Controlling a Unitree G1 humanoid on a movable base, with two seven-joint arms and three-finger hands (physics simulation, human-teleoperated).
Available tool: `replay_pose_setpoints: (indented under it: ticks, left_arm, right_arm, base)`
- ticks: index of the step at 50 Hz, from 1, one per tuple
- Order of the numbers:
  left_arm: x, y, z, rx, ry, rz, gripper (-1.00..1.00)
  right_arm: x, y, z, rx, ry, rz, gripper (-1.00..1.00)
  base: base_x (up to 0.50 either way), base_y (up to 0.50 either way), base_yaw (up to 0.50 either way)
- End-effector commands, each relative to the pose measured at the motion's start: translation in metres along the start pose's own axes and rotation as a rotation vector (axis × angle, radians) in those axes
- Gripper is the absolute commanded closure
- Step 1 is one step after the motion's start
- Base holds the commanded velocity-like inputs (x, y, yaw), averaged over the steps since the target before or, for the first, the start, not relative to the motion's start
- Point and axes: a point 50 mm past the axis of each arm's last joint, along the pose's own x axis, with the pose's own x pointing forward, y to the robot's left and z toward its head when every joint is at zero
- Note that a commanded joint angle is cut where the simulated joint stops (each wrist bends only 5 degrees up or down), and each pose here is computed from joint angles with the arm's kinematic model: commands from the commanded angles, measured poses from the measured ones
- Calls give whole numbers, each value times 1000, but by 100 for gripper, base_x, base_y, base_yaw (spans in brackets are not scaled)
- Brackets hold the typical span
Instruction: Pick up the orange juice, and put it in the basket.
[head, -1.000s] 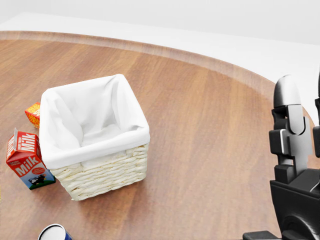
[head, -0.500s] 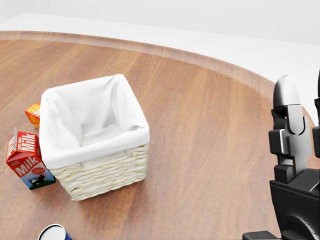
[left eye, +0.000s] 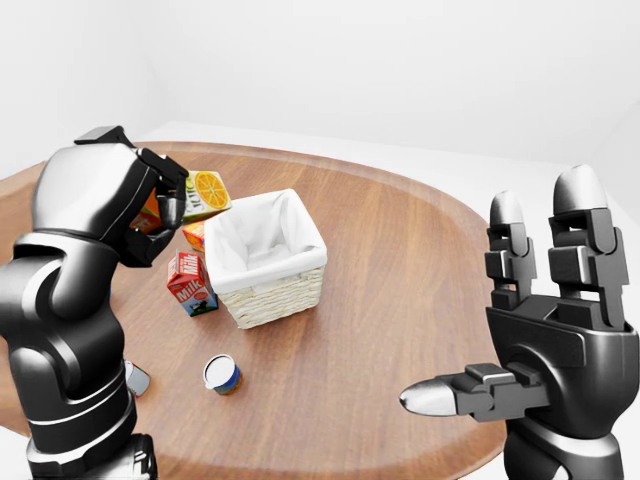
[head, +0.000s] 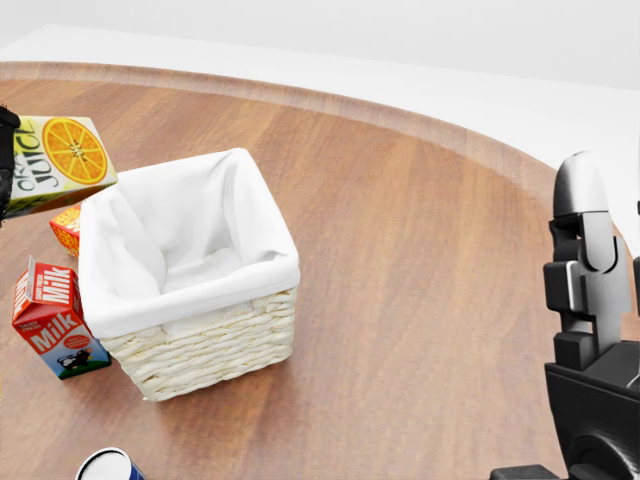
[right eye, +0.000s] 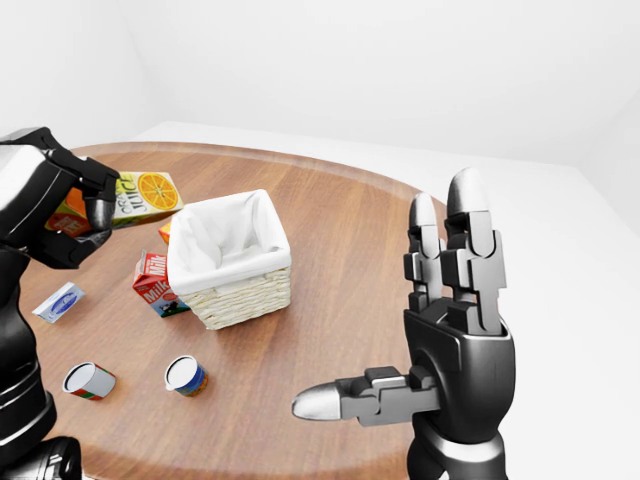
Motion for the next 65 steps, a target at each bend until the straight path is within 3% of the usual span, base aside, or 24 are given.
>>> replay_pose_setpoints:
  ticks: [1, 11, 18, 21, 22, 29, 38, 43, 46, 54, 65]
  left_arm:
    - [25, -10, 24, -13, -54, -13, 100]
    - [45, -9, 35, -7, -64, -32, 100]
    - [76, -3, 41, 13, -60, -58, 100]
    - [77, -3, 41, 11, -57, -58, 100]
    - [90, 10, 48, 42, -66, -77, 100]
    - [116, 21, 62, 52, -70, -143, 100]
    - [130, 26, 63, 110, -23, -166, 100]
    - [137, 30, 72, 90, -69, -175, 100]
    - [141, 26, 72, 133, -58, -203, 100]
    - [149, 17, 80, 153, -89, -262, 100]
    - [151, 15, 87, 218, -122, -275, 100]
  right_arm:
    - [0, 0, 0, 1, 1, 0, -100]
    - [-3, -3, 1, 2, -4, -8, -100]
    - [-3, -3, 1, 3, -3, -10, -100]
    - [-3, -3, 1, 3, -3, -10, -100]
    - [-3, -4, 0, 3, -4, -12, -100]
    - [-4, -5, 1, 4, -5, -14, -100]
    - [-3, -4, -1, 5, -3, -12, -100]
    - [-4, -5, -1, 5, -4, -16, -100]
    - [-3, -4, -1, 5, -3, -12, -100]
    - [-3, -5, -1, 4, -2, -14, -100]
    - [-4, -5, -1, 5, -2, -16, -100]
  base:
    - [0, 0, 0]
    - [0, 0, 0]
    - [0, 0, 0]
    - [0, 0, 0]
    - [0, 0, 0]
    - [0, 0, 0]
    - [0, 0, 0]
    - [0, 0, 0]
    - [0, 0, 0]
    - [0, 0, 0]
    - [0, 0, 0]
